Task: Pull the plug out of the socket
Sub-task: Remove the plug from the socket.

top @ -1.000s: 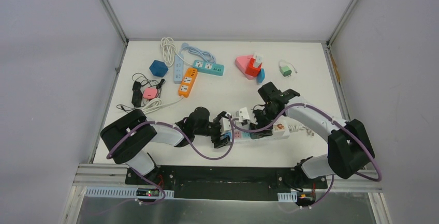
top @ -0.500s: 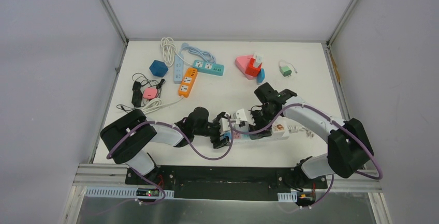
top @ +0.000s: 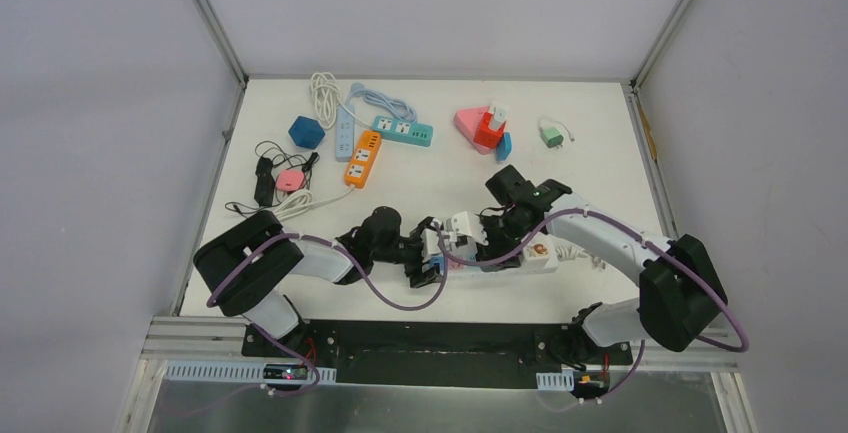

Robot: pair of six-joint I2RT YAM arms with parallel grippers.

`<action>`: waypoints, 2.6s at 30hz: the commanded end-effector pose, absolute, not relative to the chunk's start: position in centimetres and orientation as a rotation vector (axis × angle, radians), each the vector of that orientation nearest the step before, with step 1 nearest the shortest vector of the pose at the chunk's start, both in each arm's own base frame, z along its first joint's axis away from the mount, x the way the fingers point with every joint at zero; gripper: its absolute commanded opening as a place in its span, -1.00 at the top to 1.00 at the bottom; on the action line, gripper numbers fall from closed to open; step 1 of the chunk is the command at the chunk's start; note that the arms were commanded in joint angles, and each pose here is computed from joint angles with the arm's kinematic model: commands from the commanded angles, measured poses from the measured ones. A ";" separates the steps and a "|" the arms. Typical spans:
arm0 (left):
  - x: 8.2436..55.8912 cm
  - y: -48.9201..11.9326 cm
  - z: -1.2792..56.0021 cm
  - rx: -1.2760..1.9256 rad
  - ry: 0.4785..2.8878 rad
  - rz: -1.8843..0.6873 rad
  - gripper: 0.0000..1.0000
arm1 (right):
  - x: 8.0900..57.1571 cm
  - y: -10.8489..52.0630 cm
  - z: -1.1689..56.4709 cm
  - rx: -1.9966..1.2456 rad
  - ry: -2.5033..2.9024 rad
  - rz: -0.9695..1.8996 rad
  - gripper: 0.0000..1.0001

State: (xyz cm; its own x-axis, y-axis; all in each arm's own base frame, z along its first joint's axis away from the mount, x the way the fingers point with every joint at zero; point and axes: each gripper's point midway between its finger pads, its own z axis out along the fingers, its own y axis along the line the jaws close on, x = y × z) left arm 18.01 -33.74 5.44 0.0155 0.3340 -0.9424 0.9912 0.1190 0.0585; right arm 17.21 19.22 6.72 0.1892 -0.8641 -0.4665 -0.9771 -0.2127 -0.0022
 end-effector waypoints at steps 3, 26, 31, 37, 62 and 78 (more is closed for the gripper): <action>16.9 -34.1 4.5 1.367 1.546 -0.973 1.00 | 17.2 23.7 7.2 -2.055 1.797 0.610 1.00; 16.8 -34.2 4.5 1.374 1.540 -0.981 1.00 | 15.7 23.0 8.8 -2.020 1.719 0.815 1.00; 16.8 -34.2 4.5 1.373 1.543 -0.980 1.00 | 15.5 23.0 8.5 -2.093 1.649 0.784 1.00; 16.8 -34.2 4.2 1.377 1.551 -0.983 1.00 | 15.8 22.0 10.3 -2.018 1.567 0.863 1.00; 16.9 -34.5 4.3 1.386 1.556 -0.997 1.00 | 14.3 22.4 11.8 -1.986 1.544 1.006 1.00; 17.3 -34.9 4.5 1.394 1.560 -0.983 1.00 | 13.8 23.8 11.3 -2.069 1.595 0.958 1.00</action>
